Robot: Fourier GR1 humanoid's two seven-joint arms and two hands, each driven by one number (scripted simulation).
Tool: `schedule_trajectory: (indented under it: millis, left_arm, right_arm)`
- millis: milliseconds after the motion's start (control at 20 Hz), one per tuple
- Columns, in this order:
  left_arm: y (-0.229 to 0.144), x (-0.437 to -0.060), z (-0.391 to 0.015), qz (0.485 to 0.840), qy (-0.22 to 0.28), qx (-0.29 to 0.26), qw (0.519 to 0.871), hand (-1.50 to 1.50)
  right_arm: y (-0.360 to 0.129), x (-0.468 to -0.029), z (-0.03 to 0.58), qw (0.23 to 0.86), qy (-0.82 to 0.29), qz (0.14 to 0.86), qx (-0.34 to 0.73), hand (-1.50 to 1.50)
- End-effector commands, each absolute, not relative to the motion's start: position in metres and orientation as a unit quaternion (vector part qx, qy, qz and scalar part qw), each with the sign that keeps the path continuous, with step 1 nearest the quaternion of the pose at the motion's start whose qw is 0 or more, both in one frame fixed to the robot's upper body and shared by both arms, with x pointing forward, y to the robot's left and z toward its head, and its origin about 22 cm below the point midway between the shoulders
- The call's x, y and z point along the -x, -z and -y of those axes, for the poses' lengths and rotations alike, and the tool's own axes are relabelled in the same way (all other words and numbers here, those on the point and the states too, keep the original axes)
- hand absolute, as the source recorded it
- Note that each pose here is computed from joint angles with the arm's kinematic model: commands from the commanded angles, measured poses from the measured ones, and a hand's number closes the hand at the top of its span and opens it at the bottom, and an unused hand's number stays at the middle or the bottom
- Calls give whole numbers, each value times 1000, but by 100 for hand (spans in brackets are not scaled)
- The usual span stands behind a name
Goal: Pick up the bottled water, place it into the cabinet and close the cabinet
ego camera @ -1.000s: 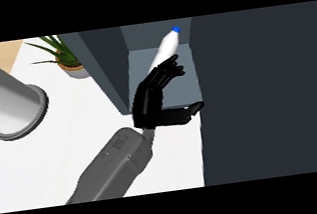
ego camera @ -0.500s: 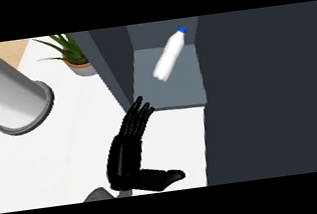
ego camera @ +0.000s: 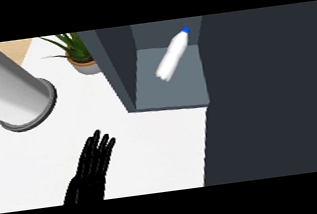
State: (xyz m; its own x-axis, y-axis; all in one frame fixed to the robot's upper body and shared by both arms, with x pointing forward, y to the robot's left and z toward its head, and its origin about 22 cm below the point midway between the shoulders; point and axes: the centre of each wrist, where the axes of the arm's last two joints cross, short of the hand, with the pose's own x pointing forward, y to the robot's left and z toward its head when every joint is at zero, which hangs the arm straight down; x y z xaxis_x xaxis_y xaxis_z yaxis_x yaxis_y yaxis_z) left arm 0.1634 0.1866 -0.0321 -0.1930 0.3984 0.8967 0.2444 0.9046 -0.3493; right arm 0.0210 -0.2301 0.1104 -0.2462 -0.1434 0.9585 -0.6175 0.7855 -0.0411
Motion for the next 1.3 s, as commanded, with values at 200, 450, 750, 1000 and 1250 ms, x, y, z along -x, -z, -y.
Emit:
schedule_trajectory:
  millis: [200,450,750,1000,1250]
  left_arm:
    - [22,-128,-265,785,-54,186,589,-150]
    - [8,-113,-296,789,-48,192,582,-150]
    - [1,-106,-317,786,-32,214,579,-150]
    - [-2,-102,-329,784,-18,221,581,-150]
    - [-2,-102,-343,785,-18,210,582,-150]
  right_arm:
    - [-162,-31,217,488,-332,769,-246,150]
    - [-157,-33,203,518,-311,749,-270,150]
    - [-149,-49,189,517,-341,726,-300,150]
    - [-149,-68,185,477,-406,721,-295,150]
    - [-140,-84,176,488,-433,699,-294,150]
